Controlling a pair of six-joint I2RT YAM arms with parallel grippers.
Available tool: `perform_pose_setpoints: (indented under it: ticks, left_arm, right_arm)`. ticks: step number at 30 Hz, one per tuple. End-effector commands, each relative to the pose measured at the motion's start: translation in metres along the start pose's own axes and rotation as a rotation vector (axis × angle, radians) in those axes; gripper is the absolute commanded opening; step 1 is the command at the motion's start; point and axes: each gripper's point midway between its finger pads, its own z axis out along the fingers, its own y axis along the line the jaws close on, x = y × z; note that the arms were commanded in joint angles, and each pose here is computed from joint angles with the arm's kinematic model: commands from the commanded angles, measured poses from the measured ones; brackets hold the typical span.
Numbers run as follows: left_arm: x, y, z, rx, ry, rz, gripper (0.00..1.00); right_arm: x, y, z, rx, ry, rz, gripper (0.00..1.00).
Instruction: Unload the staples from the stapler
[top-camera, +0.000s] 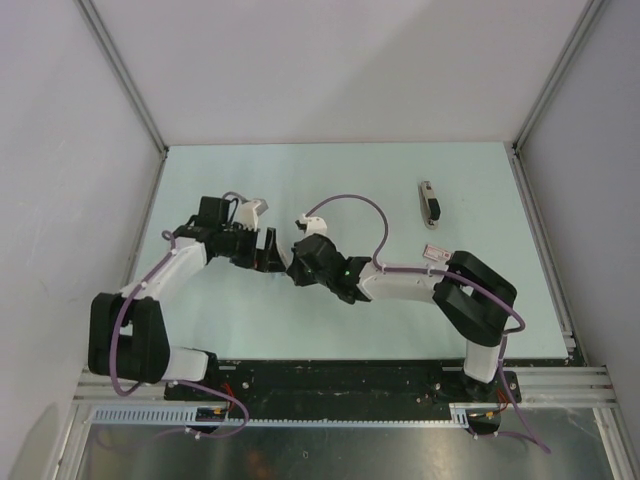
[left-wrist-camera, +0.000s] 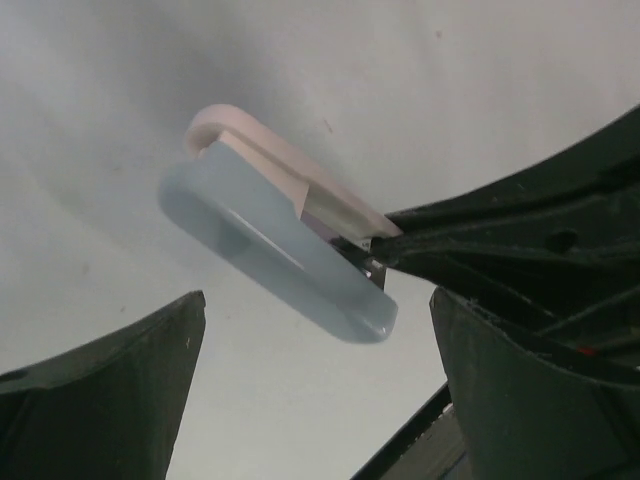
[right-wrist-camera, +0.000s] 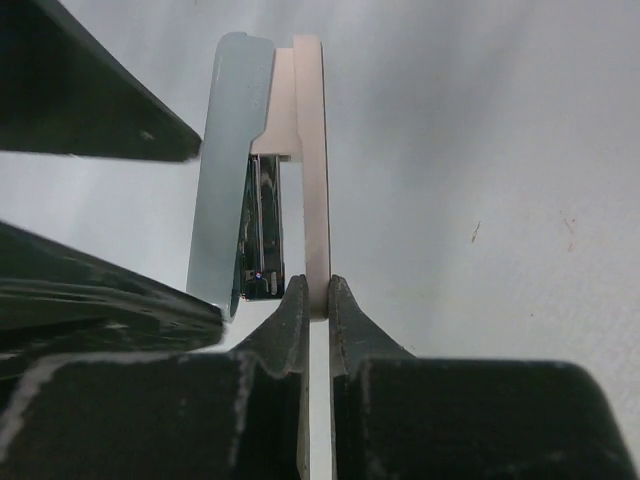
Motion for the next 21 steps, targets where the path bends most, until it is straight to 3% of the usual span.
perform_pose_setpoints:
  ticks: [1,5,21]
  left_arm:
    - [-0.007,-0.021,0.006,0.157,-0.014,0.001,1.00]
    - [-0.003,-0.022,0.007,0.202,-0.004,-0.030,0.96]
    - [-0.005,-0.007,-0.005,0.224,-0.054,-0.090,0.31]
  right_arm:
    - [-0.053,0.013,-0.018,0.037,-0.222,0.046,0.00]
    - [-0.058,0.021,-0.019,0.028,-0.261,0.053,0.00]
    - [-0.051,0.048,-0.013,-0.077,-0.258,0.063,0.00]
